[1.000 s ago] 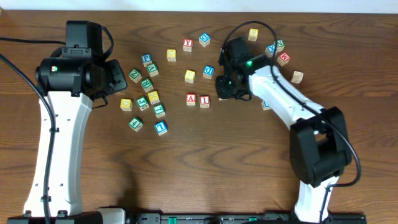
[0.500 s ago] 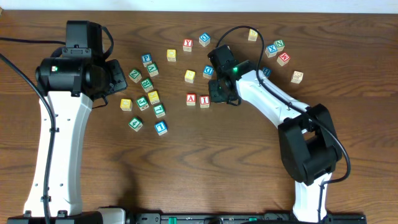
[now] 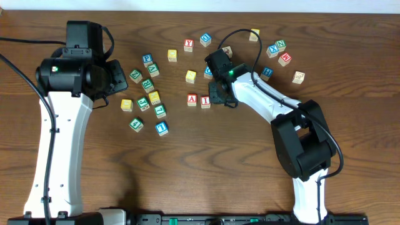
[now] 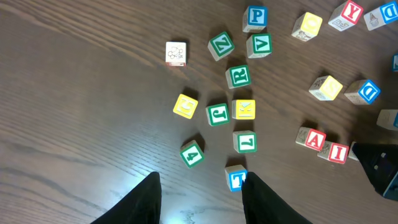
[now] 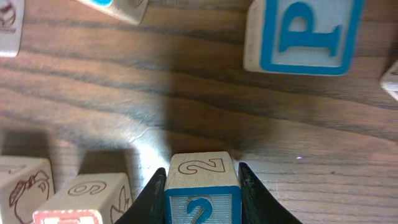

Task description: Spell out AI2

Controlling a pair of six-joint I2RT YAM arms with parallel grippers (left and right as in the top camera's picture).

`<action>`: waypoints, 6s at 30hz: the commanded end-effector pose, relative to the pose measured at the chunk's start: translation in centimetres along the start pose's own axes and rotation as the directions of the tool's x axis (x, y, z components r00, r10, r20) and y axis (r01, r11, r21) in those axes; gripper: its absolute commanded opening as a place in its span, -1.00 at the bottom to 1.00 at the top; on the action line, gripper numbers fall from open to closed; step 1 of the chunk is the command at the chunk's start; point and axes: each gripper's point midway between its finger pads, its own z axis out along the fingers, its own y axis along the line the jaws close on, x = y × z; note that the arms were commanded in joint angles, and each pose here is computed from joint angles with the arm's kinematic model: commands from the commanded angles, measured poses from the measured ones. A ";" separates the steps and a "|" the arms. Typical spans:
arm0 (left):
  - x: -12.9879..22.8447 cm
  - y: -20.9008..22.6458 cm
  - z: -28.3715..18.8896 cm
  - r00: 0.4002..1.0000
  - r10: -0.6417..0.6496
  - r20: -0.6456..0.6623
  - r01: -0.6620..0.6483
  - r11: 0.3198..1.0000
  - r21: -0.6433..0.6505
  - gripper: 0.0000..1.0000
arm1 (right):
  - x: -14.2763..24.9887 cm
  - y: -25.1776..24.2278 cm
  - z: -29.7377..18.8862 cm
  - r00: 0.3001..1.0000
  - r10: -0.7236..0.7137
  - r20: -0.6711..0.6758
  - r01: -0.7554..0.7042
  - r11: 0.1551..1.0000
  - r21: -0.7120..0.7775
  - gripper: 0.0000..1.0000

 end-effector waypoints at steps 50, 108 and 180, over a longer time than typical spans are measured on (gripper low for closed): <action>-0.4 0.3 -0.2 1.000 0.004 0.012 -0.004 1.000 -0.011 -0.17 | -1.7 0.1 -1.1 0.998 -0.004 0.059 0.003 1.000 0.017 -0.12; -0.4 0.3 -0.2 1.000 0.004 0.012 -0.004 1.000 -0.011 -0.17 | 2.7 8.0 -1.0 0.987 -0.160 -0.029 0.152 0.971 -0.185 -0.98; -0.4 0.3 -0.2 1.000 0.004 0.012 -0.004 1.000 -0.011 -0.17 | 3.5 4.9 -2.2 0.975 -0.198 -0.102 0.183 0.973 -0.144 -0.97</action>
